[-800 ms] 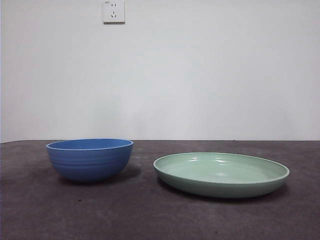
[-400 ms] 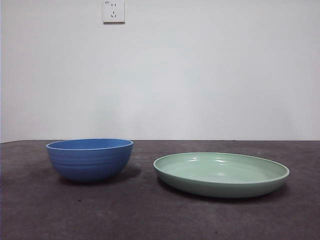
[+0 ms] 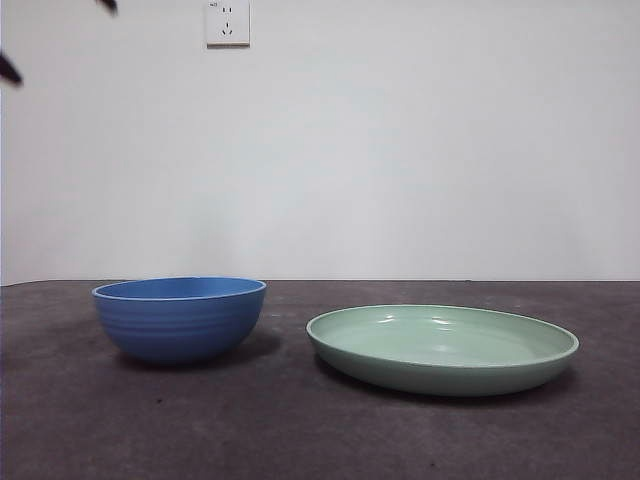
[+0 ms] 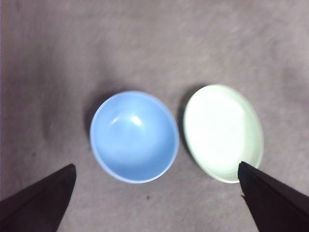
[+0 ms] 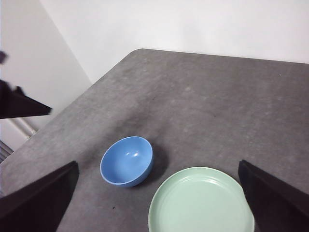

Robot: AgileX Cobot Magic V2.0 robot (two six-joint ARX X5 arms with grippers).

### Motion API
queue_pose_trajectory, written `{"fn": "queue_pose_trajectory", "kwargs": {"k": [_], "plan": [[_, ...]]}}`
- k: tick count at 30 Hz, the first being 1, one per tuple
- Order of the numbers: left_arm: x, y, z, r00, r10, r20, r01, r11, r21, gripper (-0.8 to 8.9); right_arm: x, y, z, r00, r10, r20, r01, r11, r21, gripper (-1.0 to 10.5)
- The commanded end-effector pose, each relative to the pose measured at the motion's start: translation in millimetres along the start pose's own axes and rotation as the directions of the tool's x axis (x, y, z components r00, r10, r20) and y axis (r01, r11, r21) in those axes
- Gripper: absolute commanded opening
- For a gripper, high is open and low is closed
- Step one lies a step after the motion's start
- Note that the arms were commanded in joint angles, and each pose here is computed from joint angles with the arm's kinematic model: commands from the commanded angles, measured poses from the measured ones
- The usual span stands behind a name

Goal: Pick up the blue bowl, put it on the green plate, put it on desk

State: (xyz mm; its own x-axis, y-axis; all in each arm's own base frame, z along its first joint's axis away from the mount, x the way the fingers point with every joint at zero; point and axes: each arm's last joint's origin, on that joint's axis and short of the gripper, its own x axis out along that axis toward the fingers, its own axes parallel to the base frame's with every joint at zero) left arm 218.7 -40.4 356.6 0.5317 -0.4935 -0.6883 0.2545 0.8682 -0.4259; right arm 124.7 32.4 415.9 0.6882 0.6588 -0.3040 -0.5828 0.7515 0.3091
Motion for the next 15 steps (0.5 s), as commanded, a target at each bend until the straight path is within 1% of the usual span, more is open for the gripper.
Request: {"fn": "queue_pose_trajectory", "kwargs": {"k": [1,6,10,15], "plan": [[21,8,9,0.998,0.001,-0.069,-0.001,1.000,-0.007,7.41,0,2,4,1.000,0.012,0.007,-0.012,1.000,-0.015,6.9],[67,28,12,0.974,0.014,-0.225,-0.025,0.999,-0.047,7.41,0,3,4,1.000,0.020,0.005,-0.019,1.000,-0.018,6.9],[101,42,12,0.948,0.015,-0.317,-0.036,0.998,-0.060,7.41,0,3,4,1.000,0.020,0.004,-0.020,1.000,-0.019,6.9],[141,58,10,0.921,0.014,-0.388,-0.050,0.995,-0.082,7.41,0,3,4,1.000,0.020,0.004,-0.020,1.000,-0.019,6.9]]}}
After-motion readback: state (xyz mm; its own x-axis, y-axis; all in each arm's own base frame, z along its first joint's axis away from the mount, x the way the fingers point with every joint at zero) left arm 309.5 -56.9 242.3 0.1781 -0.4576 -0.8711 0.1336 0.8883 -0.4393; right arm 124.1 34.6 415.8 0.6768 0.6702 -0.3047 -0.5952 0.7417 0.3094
